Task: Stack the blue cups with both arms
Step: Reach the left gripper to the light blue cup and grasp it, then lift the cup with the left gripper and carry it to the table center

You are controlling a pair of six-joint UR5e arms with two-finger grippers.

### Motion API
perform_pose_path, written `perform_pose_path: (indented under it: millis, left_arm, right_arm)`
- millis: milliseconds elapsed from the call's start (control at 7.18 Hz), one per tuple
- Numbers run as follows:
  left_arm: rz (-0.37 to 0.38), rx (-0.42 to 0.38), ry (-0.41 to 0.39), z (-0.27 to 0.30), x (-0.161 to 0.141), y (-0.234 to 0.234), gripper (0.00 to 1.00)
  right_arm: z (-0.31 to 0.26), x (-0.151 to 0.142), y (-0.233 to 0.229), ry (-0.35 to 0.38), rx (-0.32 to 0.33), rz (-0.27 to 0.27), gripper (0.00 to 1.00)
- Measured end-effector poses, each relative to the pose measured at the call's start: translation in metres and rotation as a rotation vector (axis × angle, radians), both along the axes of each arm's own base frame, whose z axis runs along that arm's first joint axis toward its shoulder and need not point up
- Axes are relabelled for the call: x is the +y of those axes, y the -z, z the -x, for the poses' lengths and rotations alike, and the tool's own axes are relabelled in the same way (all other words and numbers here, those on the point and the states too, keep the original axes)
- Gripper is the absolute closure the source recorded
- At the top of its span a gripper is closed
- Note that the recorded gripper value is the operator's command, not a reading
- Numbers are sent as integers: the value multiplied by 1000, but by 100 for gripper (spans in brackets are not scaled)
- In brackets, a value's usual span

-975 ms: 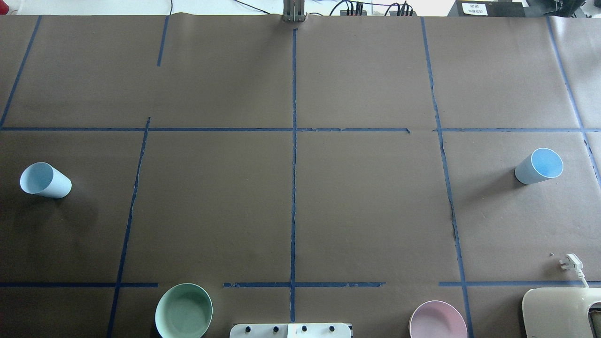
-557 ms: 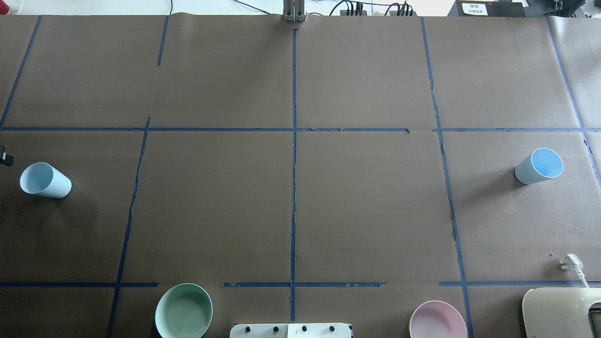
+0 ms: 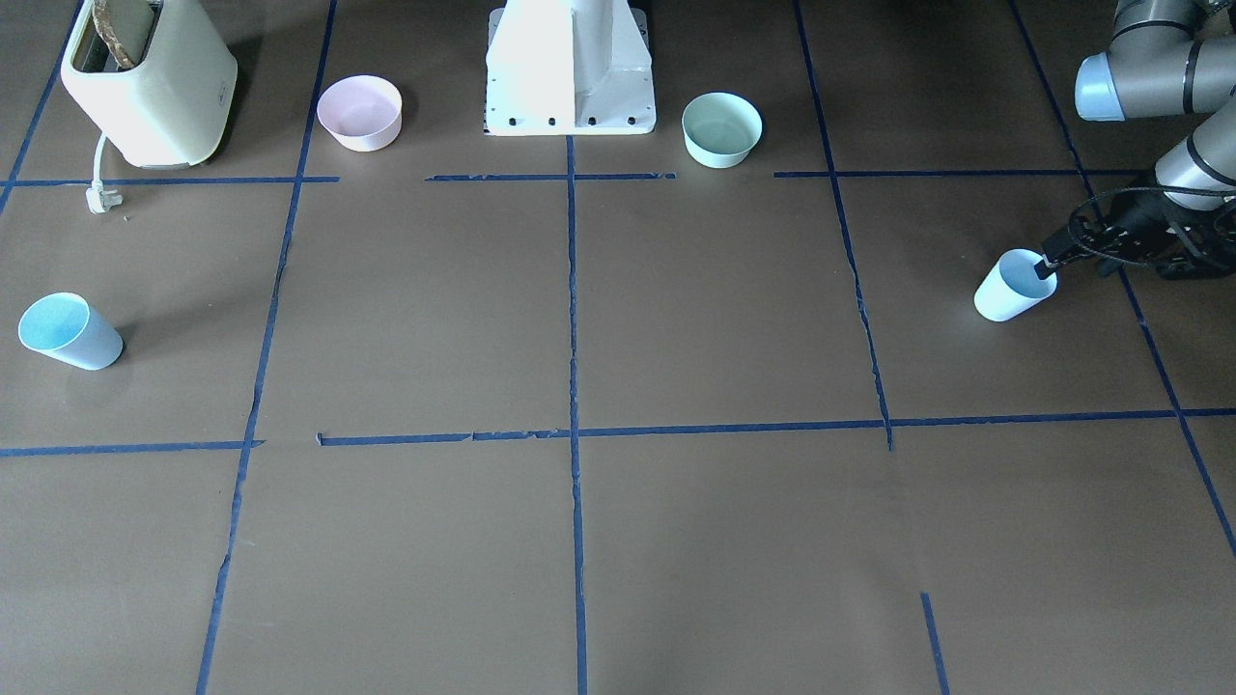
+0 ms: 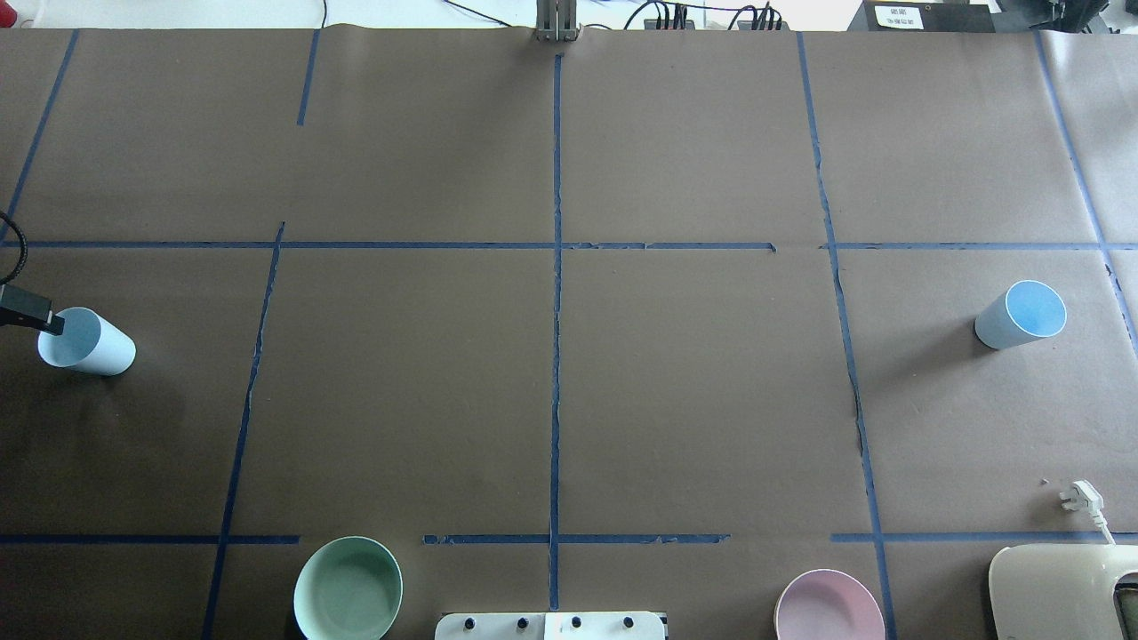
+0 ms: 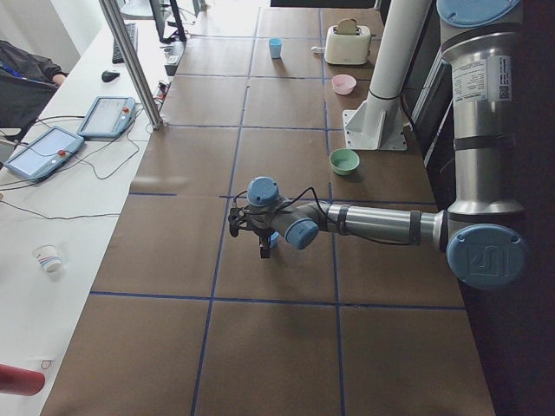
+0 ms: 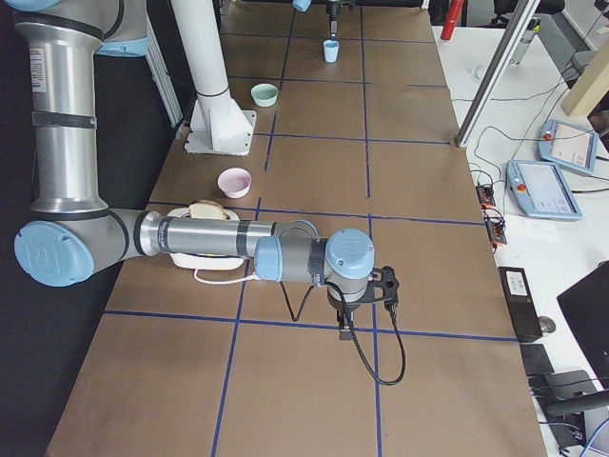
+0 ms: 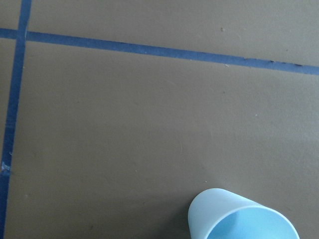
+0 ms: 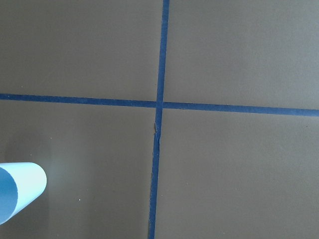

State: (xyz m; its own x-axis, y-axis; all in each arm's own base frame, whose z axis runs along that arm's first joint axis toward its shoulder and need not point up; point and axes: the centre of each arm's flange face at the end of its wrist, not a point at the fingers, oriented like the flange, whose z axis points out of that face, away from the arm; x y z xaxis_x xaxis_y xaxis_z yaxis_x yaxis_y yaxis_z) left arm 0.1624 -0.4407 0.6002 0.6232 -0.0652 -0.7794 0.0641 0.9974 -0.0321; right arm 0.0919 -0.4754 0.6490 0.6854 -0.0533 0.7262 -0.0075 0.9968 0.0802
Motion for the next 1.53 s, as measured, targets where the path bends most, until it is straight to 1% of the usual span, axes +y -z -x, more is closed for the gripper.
perform_pose_path:
  millis: [139, 278, 418, 557, 696, 835, 1114, 1253, 1392, 1532]
  left_arm:
    - [6, -3, -20, -11, 0, -4, 0]
    - [12, -7, -32, -19, -3, -8, 26]
    - [16, -9, -38, -24, -6, -12, 66]
    - [18, -10, -42, -26, -7, -14, 92]
    - [17, -9, -43, -27, -8, -13, 97]
    - [14, -8, -43, -27, -8, -11, 100]
    - [4, 12, -43, -26, -8, 5, 100]
    - [9, 24, -46, -26, -8, 24, 100]
    - [24, 27, -47, -28, -11, 52, 100]
    - [44, 25, -37, -34, -22, 94, 100]
  right_arm:
    - [0, 0, -1, 0, 0, 1, 0]
    - [0, 0, -1, 1, 0, 1, 0]
    - [0, 0, -1, 1, 0, 1, 0]
    - [0, 0, -1, 1, 0, 1, 0]
    - [0, 0, -1, 1, 0, 1, 0]
    - [0, 0, 0, 1, 0, 0, 0]
    - [0, 0, 0, 1, 0, -1, 0]
    - [0, 0, 1, 2, 1, -3, 0]
    - [0, 0, 1, 2, 2, -4, 0]
    - [0, 0, 2, 3, 3, -5, 0]
